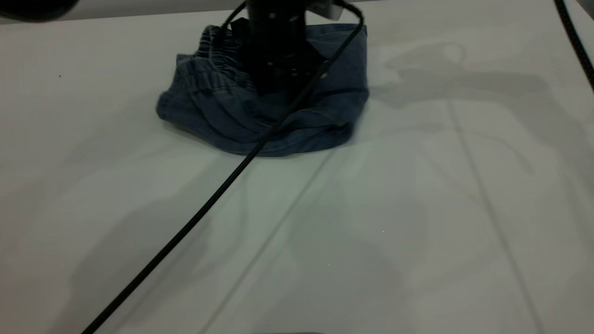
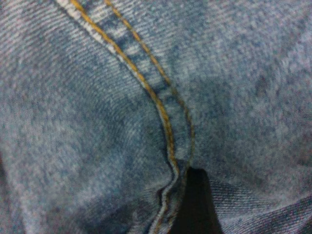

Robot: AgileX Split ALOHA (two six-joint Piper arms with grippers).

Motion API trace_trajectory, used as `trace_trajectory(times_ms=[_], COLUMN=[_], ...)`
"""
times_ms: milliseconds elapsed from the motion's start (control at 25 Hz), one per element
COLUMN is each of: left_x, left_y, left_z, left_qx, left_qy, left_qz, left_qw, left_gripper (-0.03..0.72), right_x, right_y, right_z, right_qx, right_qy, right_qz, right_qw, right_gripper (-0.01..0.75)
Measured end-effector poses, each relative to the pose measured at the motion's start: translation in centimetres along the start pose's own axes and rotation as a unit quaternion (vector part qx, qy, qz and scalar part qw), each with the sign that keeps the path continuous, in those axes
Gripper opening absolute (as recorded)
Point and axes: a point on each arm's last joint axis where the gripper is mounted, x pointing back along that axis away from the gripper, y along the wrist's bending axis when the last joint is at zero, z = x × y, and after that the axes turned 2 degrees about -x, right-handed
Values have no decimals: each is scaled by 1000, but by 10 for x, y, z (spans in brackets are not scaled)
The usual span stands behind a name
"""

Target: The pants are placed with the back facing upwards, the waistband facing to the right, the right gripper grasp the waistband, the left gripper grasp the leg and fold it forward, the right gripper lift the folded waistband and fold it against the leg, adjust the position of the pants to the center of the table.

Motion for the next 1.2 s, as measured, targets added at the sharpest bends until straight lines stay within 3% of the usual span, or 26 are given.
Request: trace_trajectory(times_ms=[240, 440, 680, 920, 1200], left_x=[12, 50, 111, 182, 270], left_y=[-5, -1, 1, 11, 13], left_z=[-11, -29, -36, -31, -14], left_qx=[29, 25, 24, 16, 30], left_qy=[-29, -93, -153, -206, -278], left_qz=[0, -25, -41, -103, -134], left_qw=[999, 995, 987, 973, 951], left_gripper=[517, 517, 517, 517, 517], right_x=[5, 27, 87, 147, 202], right_y=[-8, 1, 39, 87, 135], right_z=[-1, -9, -23, -20, 1], right_qx=[-7, 10, 53, 90, 107], right_qy=[-5, -15, -57, -89, -84], right_qz=[4, 2, 12, 8, -13], right_qw=[1000, 1000, 997, 992, 991], right_gripper=[586, 586, 586, 586, 586])
